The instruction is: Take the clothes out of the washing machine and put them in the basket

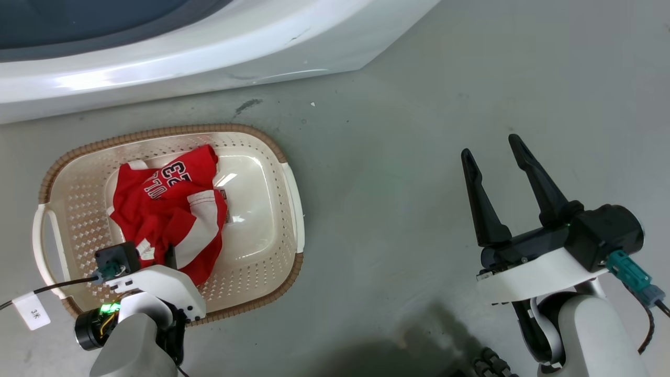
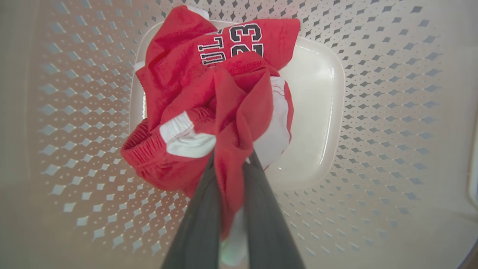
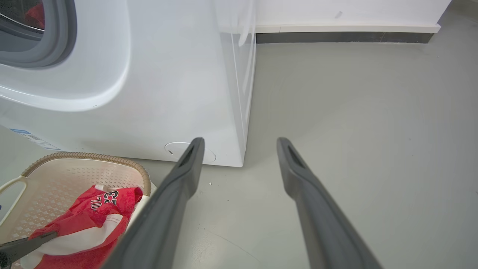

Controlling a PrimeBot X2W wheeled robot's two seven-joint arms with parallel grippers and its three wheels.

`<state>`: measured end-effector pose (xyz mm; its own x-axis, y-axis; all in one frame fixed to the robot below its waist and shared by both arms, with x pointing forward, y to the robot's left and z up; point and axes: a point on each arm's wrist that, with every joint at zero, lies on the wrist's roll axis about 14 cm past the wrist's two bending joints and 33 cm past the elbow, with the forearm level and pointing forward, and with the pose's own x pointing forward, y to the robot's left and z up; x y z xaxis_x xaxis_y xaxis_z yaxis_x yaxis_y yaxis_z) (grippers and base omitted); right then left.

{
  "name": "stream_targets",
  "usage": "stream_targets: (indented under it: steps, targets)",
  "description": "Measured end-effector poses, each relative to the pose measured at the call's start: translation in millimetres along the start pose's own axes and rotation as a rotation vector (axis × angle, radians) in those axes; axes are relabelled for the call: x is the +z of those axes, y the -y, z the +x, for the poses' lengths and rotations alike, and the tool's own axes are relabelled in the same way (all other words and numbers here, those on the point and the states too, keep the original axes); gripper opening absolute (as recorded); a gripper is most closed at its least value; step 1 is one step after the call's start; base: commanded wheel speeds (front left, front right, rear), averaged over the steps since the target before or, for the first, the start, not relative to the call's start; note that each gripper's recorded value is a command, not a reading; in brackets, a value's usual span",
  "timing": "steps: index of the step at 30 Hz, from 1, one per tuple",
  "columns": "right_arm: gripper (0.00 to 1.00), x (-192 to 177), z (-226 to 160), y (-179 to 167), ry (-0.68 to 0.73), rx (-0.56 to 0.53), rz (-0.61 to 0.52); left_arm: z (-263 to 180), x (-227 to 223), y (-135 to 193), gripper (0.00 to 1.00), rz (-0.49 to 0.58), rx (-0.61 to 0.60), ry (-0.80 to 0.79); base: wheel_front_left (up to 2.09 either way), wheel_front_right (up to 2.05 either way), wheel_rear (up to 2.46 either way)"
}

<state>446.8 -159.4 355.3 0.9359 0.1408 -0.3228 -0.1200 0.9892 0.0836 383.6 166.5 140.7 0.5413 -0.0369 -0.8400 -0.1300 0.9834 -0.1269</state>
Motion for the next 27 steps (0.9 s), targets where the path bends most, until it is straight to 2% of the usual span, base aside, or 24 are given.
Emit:
stream_targets:
  steps: [1,2,3,9,16,27]
  targets:
    - [1.0,-0.8,-0.5,1.4,0.0,-0.004,0.004,0.9,-2.0,1.4,0.15,-0.002,-0.001,-0.008,0.0,0.0,0.0]
    - [1.0,-1.6,-1.4,2.0,-0.002,-0.006,0.004,0.7,-2.0,2.3,0.43,-0.004,-0.002,-0.01,0.0,0.0,0.0]
    - [1.0,-0.6,-2.1,2.3,0.001,-0.008,0.004,-0.2,-0.1,1.8,0.98,-0.002,0.0,-0.006,0.0,0.0,0.0]
    - [1.0,19.2,-8.2,-1.1,0.061,-0.001,-0.01,-17.9,16.5,6.5,1.0,0.015,-0.02,0.049,0.0,0.0,0.0]
    - [1.0,51.2,-29.9,-10.7,0.131,0.013,-0.028,-64.1,34.4,10.8,1.0,-0.024,-0.037,0.156,0.0,0.0,0.0]
    - [1.0,90.8,-79.8,-20.5,0.22,0.013,-0.038,-147.8,94.8,18.6,1.0,0.003,-0.094,0.471,0.0,0.0,0.0]
